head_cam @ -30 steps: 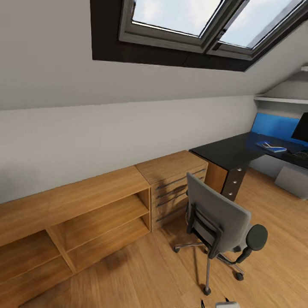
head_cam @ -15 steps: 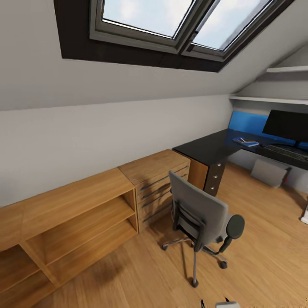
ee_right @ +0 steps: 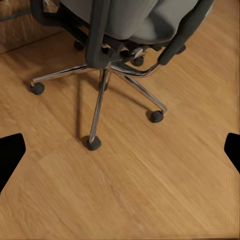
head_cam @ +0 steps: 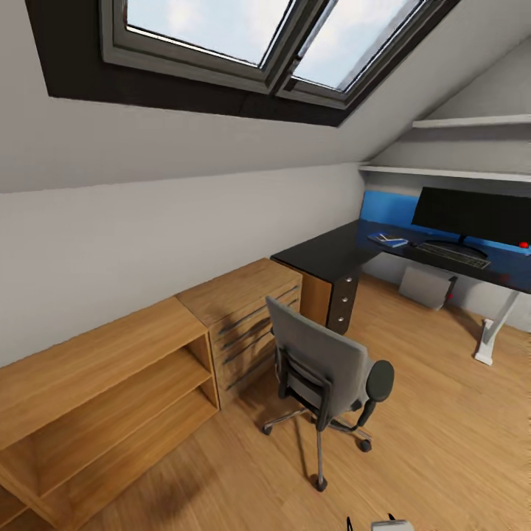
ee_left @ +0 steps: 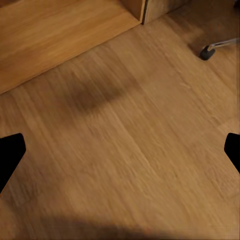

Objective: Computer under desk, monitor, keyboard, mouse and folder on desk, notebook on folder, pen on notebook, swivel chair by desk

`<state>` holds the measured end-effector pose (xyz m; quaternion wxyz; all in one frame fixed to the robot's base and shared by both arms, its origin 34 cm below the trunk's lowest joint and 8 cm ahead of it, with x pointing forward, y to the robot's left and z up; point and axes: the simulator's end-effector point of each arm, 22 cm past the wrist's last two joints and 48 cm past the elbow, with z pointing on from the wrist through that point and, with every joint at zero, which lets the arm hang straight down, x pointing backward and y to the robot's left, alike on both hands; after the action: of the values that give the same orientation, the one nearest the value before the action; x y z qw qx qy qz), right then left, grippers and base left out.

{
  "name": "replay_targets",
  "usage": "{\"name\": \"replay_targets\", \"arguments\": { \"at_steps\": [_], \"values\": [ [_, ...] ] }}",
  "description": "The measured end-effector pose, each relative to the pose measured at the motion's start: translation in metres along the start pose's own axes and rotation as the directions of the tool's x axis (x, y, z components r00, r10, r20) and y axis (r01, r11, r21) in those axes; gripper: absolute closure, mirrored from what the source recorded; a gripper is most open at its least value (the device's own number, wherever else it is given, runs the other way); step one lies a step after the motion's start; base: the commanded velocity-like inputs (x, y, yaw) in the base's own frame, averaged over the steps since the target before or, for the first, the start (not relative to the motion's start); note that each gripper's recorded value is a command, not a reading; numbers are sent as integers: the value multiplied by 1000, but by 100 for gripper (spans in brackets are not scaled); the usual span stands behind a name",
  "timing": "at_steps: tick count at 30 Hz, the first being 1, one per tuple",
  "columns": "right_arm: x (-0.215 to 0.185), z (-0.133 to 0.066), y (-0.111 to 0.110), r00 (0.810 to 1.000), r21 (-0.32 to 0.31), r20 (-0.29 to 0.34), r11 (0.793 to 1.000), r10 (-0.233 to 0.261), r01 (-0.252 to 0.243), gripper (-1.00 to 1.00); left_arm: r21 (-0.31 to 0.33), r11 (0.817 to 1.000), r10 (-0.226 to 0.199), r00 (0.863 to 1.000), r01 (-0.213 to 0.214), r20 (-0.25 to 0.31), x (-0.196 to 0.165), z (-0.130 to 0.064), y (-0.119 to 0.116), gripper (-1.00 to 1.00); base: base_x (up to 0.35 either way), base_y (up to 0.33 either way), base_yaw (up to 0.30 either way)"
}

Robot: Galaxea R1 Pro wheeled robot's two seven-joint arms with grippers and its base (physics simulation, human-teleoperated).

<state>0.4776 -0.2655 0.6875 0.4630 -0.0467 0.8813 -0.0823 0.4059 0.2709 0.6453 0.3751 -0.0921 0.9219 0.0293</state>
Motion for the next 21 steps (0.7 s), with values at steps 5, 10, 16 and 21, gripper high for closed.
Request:
{"name": "replay_targets", "arguments": {
  "at_steps": [5,10,16,21],
  "values": [
    [-1,0,0,1000,-1,3,1000,-1,1,-100,0,1000,0,1000,0,3,-1,0,0,-100,174,250,-267],
    [-2,0,1,1000,-3,5,1000,-3,3,-100,1,1000,0,1000,0,5,-2,0,0,-100,177,255,-267],
    [-3,0,1,1000,-3,7,1000,-3,3,-100,1,1000,-1,1000,1,7,-3,0,0,-100,178,255,-267],
    [-4,0,0,1000,-3,9,1000,-3,3,-100,1,1000,-1,1000,1,9,-4,0,-1,-100,179,256,-267]
  ]
}}
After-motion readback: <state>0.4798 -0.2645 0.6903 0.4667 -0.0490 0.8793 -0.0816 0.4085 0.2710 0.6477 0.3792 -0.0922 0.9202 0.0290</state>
